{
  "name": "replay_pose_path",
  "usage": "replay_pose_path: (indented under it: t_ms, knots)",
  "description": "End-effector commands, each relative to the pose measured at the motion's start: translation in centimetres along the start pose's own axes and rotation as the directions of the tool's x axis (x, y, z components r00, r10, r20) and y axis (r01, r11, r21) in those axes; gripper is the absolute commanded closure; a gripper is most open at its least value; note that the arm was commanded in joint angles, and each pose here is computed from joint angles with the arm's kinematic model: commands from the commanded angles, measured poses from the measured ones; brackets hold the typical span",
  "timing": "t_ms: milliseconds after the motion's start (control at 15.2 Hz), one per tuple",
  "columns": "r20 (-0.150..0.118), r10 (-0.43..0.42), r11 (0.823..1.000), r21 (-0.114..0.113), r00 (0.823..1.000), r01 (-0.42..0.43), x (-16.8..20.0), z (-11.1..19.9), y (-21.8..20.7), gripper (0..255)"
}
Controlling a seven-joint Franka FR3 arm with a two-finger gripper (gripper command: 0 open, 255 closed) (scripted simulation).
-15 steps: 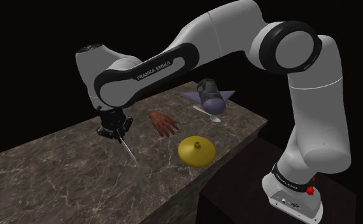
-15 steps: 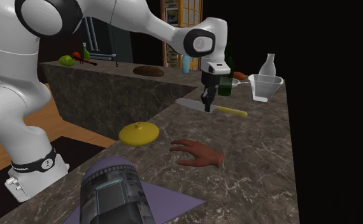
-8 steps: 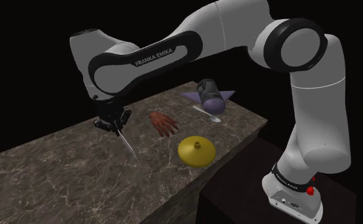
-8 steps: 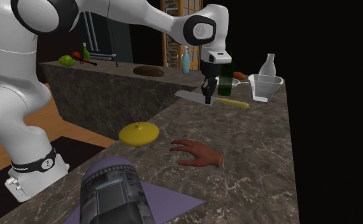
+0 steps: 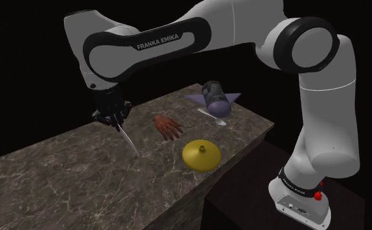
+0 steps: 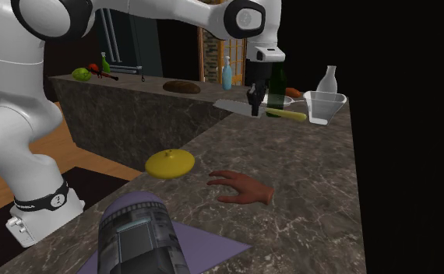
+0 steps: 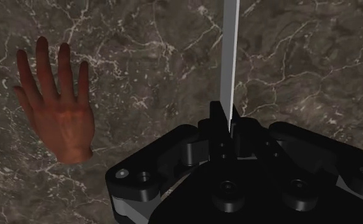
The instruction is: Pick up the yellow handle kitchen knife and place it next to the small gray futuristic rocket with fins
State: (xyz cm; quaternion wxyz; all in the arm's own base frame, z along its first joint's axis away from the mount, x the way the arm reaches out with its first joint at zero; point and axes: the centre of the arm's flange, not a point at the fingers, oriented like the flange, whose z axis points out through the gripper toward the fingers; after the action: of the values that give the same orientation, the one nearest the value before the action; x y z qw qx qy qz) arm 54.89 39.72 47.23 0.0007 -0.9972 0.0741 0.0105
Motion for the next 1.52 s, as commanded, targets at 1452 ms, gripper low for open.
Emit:
replay_pose_path:
  t_ms: [1452]
  knots:
    - [0.0, 0.0, 1.0, 0.0, 1.0, 0.0, -3.7, -7.8, 11.3, 255]
